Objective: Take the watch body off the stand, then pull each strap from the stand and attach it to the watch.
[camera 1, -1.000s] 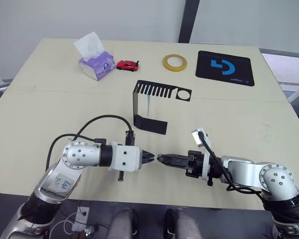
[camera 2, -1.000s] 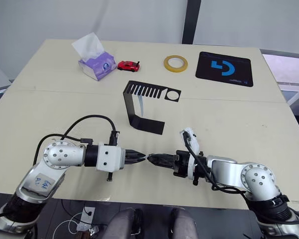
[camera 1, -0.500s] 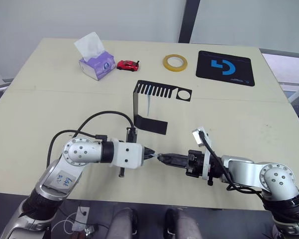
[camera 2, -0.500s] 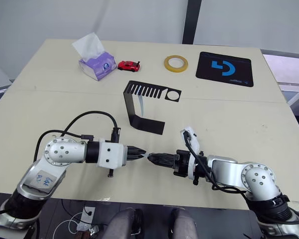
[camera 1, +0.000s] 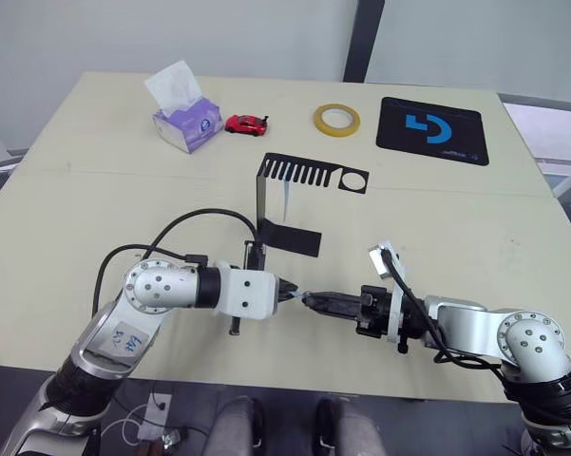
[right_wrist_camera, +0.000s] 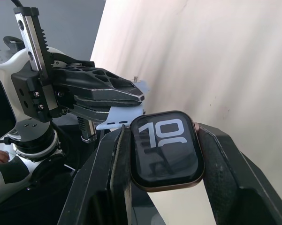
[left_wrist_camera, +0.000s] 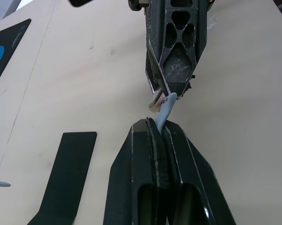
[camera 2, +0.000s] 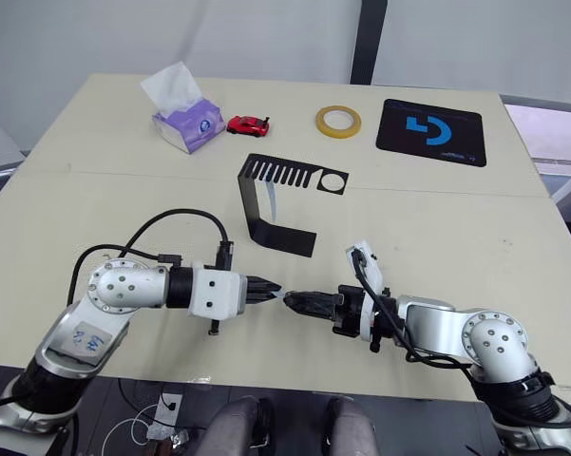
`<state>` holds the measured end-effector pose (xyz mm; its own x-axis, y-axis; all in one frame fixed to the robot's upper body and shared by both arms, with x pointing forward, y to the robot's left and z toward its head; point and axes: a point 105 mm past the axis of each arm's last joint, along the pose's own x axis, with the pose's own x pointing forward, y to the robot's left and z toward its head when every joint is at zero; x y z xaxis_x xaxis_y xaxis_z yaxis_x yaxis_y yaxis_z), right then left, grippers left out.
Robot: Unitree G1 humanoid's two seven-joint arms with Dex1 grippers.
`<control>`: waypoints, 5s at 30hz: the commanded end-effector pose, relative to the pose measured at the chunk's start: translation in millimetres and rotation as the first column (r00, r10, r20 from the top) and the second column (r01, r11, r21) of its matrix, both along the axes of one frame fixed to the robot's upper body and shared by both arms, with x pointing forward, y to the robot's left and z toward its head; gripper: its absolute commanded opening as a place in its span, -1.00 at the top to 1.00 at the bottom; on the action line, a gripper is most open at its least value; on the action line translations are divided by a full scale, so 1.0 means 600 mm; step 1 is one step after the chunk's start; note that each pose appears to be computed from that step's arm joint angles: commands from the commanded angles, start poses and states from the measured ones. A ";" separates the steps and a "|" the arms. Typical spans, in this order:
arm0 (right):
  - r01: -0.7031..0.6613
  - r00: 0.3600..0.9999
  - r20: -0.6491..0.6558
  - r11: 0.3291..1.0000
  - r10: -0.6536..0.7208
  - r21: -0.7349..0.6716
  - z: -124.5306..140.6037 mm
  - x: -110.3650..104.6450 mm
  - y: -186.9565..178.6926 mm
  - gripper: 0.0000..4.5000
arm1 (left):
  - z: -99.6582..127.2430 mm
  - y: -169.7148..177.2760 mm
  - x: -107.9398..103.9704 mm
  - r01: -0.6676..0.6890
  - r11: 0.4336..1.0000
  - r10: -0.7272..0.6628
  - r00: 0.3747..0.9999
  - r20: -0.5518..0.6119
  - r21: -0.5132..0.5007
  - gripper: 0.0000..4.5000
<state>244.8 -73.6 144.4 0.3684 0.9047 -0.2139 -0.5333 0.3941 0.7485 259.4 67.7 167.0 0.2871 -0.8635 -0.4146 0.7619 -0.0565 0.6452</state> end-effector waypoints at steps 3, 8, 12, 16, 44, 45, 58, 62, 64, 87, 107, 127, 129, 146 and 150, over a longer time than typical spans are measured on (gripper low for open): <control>-0.081 0.997 0.025 0.994 0.079 0.068 0.023 -0.021 0.019 0.27 | 0.002 -0.012 -0.002 0.011 1.000 -0.011 1.000 0.015 -0.006 1.00; -0.082 0.996 0.026 0.994 0.080 0.069 0.024 -0.021 0.019 0.27 | -0.005 -0.016 -0.005 0.014 1.000 -0.014 1.000 0.007 -0.002 1.00; -0.080 0.997 0.024 0.994 0.079 0.068 0.023 -0.021 0.019 0.27 | -0.003 -0.023 -0.008 0.025 1.000 -0.025 1.000 0.008 -0.017 1.00; -0.077 0.997 0.022 0.995 0.076 0.067 0.022 -0.020 0.019 0.27 | 0.002 -0.026 -0.009 0.035 0.999 -0.035 0.999 0.011 -0.027 1.00; -0.080 0.997 0.014 0.995 0.079 0.066 0.021 -0.023 0.020 0.27 | -0.007 -0.037 -0.017 -0.008 0.999 0.007 0.999 -0.037 -0.036 1.00; -0.081 0.997 0.014 0.995 0.080 0.066 0.021 -0.024 0.020 0.27 | -0.008 -0.038 -0.017 -0.011 0.999 0.009 0.999 -0.042 -0.035 1.00; -0.084 0.996 0.014 0.994 0.083 0.071 0.021 -0.024 0.021 0.27 | -0.009 -0.039 -0.011 -0.044 0.999 0.041 0.997 -0.067 -0.031 1.00; -0.081 0.997 0.014 0.994 0.080 0.073 0.021 -0.024 0.022 0.27 | -0.003 -0.039 -0.012 -0.040 0.998 0.038 0.997 -0.063 -0.040 1.00; -0.079 0.997 0.013 0.994 0.078 0.073 0.021 -0.024 0.021 0.27 | -0.001 -0.036 -0.013 -0.037 0.999 0.035 0.998 -0.058 -0.039 1.00; -0.077 0.997 0.011 0.995 0.076 0.066 0.019 -0.023 0.019 0.27 | 0.011 -0.019 -0.021 -0.005 0.997 0.000 0.998 -0.061 -0.082 1.00; -0.021 0.519 0.778 0.915 0.354 -0.403 0.020 0.006 -0.009 0.27 | 0.041 0.230 -0.068 -0.163 0.958 0.091 0.952 -0.292 -0.236 -1.00; -0.128 0.170 0.912 0.926 0.372 -0.354 0.031 0.003 0.058 0.27 | 0.031 0.243 -0.087 -0.167 0.956 0.091 0.950 -0.298 -0.242 -1.00; -0.150 0.233 0.895 0.923 0.380 -0.353 0.019 0.010 0.071 0.27 | 0.033 0.246 -0.088 -0.170 0.956 0.093 0.948 -0.304 -0.238 -1.00; -0.201 0.418 0.674 0.785 0.609 -0.585 -0.104 0.030 0.035 0.04 | 0.021 0.222 -0.097 -0.162 0.949 0.068 0.943 -0.326 -0.270 -1.00; -0.197 0.406 0.705 0.809 0.581 -0.553 -0.087 0.029 0.036 -0.82 | 0.008 0.228 -0.094 -0.172 0.958 0.093 0.944 -0.316 -0.230 -1.00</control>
<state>263.7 -50.5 84.7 0.1618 0.9171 -0.3642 -0.9649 0.0697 -0.2533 203.5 202.4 172.1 0.2963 -0.9206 -0.2545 0.9181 0.2010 0.3417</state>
